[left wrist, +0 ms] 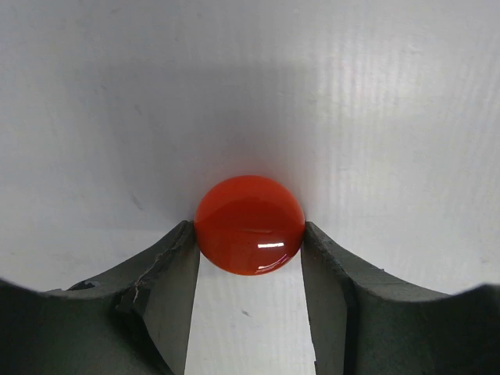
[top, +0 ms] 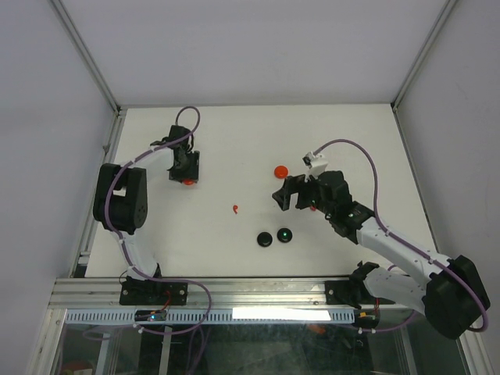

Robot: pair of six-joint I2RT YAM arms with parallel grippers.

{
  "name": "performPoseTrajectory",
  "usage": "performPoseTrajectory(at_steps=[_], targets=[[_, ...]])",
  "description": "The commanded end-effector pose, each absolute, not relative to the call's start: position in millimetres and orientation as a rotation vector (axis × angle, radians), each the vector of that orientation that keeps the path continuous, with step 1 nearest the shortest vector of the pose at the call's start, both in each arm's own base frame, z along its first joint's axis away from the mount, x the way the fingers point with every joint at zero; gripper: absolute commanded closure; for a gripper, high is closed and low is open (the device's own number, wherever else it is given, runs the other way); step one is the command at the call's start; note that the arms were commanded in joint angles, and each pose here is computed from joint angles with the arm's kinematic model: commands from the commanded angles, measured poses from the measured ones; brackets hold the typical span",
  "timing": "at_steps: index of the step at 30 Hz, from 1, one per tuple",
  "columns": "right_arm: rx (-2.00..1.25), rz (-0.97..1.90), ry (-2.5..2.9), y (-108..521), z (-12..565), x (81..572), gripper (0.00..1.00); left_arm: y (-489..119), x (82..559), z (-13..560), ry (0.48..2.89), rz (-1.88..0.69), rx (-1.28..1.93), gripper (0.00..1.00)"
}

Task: Insert the wireless bluetooth earbuds into the charging case
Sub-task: Pick up the charging case at the center of the board.

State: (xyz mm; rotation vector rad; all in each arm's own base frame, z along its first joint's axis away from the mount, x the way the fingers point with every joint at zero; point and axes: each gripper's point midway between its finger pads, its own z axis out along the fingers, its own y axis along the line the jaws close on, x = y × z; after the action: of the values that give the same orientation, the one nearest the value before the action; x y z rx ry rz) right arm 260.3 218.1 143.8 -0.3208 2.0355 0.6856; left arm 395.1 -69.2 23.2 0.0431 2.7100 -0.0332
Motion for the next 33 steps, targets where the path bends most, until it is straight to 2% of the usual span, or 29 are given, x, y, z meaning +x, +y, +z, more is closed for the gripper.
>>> performPoseTrajectory(at_steps=[1, 8, 19, 23, 33], targets=[[-0.284, 0.728, 1.973, 230.6, 182.5, 277.4, 0.01, -106.5, 402.9, 59.5, 2.569, -0.134, 0.003, 0.59], [-0.366, 0.727, 2.011, 234.6, 189.5, 272.0, 0.01, -143.8, 400.9, 88.8, 2.374, -0.191, -0.053, 0.63], [-0.406, 0.776, 2.018, 245.1, 207.8, 270.8, 0.01, -207.4, 377.4, 138.4, 1.979, -0.286, 0.17, 0.68], [-0.41, 0.801, 2.023, 251.8, 218.4, 273.6, 0.02, -224.9, 359.5, 170.8, 1.789, -0.355, 0.258, 0.66], [-0.451, 0.879, 2.081, 272.1, 231.6, 277.5, 0.07, -263.7, 302.2, 198.5, 1.489, -0.475, 0.496, 0.62]])
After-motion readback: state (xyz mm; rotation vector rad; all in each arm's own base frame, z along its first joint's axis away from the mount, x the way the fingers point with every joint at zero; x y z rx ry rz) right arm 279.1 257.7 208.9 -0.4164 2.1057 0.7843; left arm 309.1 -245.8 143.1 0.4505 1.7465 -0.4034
